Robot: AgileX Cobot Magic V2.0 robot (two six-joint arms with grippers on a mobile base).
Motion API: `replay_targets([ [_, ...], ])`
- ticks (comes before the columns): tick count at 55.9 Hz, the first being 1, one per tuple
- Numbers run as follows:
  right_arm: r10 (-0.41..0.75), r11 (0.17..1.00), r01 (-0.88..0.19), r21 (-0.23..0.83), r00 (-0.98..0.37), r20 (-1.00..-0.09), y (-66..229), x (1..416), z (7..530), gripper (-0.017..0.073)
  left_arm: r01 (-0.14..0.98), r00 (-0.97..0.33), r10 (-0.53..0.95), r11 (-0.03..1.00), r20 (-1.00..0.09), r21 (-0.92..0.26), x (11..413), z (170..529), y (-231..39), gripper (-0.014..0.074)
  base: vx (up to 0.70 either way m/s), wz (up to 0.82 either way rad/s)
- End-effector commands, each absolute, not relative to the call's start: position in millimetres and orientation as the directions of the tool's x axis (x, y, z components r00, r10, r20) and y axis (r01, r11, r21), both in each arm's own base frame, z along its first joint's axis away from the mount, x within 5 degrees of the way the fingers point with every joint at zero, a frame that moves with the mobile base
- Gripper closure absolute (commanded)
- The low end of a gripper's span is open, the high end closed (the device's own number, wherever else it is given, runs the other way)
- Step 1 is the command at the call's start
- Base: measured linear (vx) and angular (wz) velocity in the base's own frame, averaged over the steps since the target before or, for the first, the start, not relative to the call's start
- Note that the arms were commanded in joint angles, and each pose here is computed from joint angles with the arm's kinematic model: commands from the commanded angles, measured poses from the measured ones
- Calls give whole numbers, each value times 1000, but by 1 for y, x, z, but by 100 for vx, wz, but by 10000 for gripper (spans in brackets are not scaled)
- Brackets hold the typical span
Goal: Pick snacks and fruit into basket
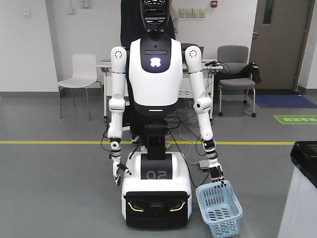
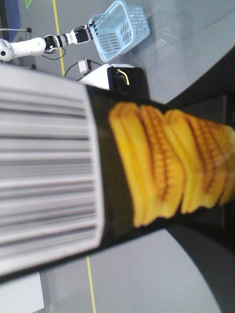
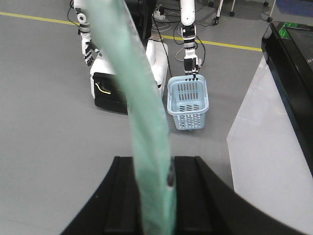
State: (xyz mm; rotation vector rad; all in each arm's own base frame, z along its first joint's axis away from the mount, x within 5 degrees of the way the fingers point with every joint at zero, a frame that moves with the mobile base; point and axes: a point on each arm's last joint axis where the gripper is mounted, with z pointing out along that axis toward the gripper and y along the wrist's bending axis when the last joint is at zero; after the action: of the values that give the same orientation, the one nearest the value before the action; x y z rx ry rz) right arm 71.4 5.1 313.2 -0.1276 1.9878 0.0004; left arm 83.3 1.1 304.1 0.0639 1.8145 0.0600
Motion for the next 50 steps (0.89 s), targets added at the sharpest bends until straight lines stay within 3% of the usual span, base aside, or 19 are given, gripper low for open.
replay_targets([
  [1, -91, 994, -81, -70, -299, -950, 5, 74, 330, 568, 22, -120, 73, 997, -990, 71, 85, 324, -1, 466, 61, -4],
  [50, -91, 994, -81, -70, -299, -950, 5, 74, 330, 568, 22, -120, 73, 997, -990, 71, 85, 324, -1, 466, 51, 1],
])
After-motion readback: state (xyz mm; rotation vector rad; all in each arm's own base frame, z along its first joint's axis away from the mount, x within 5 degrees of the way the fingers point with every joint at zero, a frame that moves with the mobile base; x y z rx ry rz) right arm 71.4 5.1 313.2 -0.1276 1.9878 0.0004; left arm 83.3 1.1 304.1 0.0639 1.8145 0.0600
